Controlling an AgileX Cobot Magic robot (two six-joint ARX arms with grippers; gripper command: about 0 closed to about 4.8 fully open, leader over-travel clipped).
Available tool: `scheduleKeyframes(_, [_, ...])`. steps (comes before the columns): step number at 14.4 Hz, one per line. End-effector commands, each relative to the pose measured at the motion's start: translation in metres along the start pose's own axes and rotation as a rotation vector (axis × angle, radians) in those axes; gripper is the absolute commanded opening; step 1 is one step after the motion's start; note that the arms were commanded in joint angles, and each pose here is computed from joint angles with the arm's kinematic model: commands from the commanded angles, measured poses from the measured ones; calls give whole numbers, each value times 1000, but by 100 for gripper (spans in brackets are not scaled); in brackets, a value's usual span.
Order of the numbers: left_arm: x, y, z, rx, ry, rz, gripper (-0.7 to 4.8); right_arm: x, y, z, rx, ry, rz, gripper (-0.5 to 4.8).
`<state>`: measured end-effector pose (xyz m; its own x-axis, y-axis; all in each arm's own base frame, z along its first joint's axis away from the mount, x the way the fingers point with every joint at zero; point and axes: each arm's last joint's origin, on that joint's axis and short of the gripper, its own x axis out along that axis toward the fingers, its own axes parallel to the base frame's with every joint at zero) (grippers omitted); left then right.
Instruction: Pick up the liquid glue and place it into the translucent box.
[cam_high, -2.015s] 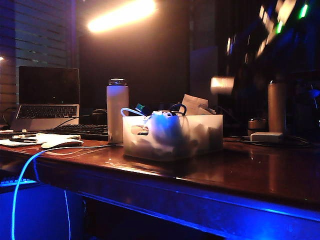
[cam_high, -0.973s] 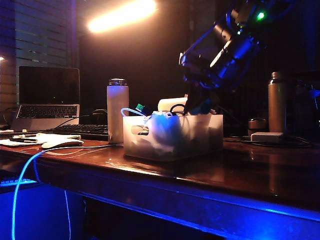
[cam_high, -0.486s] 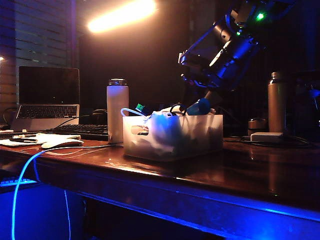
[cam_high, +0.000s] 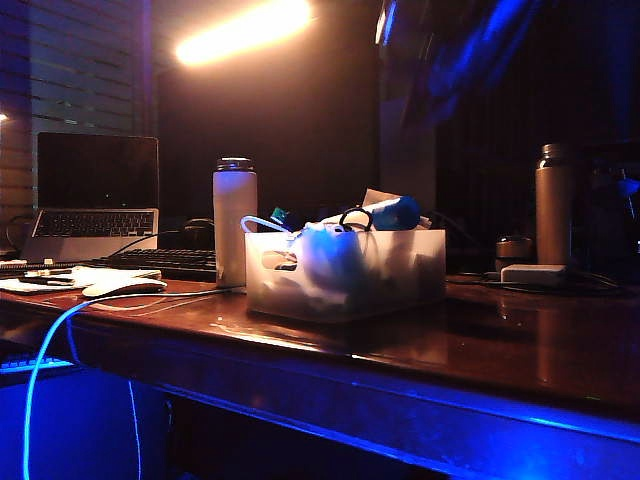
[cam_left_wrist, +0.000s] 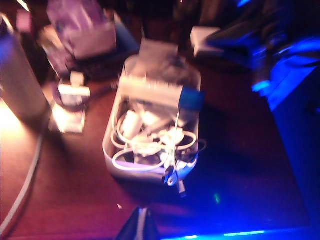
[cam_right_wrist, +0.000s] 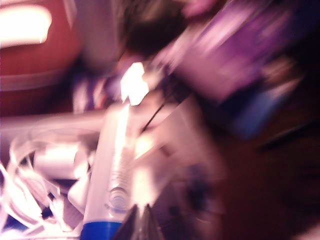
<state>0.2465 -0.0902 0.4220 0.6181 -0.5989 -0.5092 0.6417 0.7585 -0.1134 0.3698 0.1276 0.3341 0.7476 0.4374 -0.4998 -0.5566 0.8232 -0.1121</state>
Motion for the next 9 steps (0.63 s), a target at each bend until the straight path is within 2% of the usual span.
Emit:
scheduleKeyframes(1, [-36,-14,8,26,-136,30,-6,-71,5,26,-14,-79,-111,-5])
scheduleKeyframes(4, [-98,-39,5,58,-305,63,-6,-164,17,44,-6,-261,-162,-5])
scheduleKeyframes(5, [-132,-54,-3,90,-387,78,-6,-204,24,47,1,-351,-178,-5])
scheduleKeyframes(7, [-182,-75,-23,114,-505,173,-5,-245,34,41,-8,-423,-192,-5])
scheduleKeyframes(9, [-217,-92,-55,136,-498,201,-5,-265,41,25,-4,-427,-191,-5])
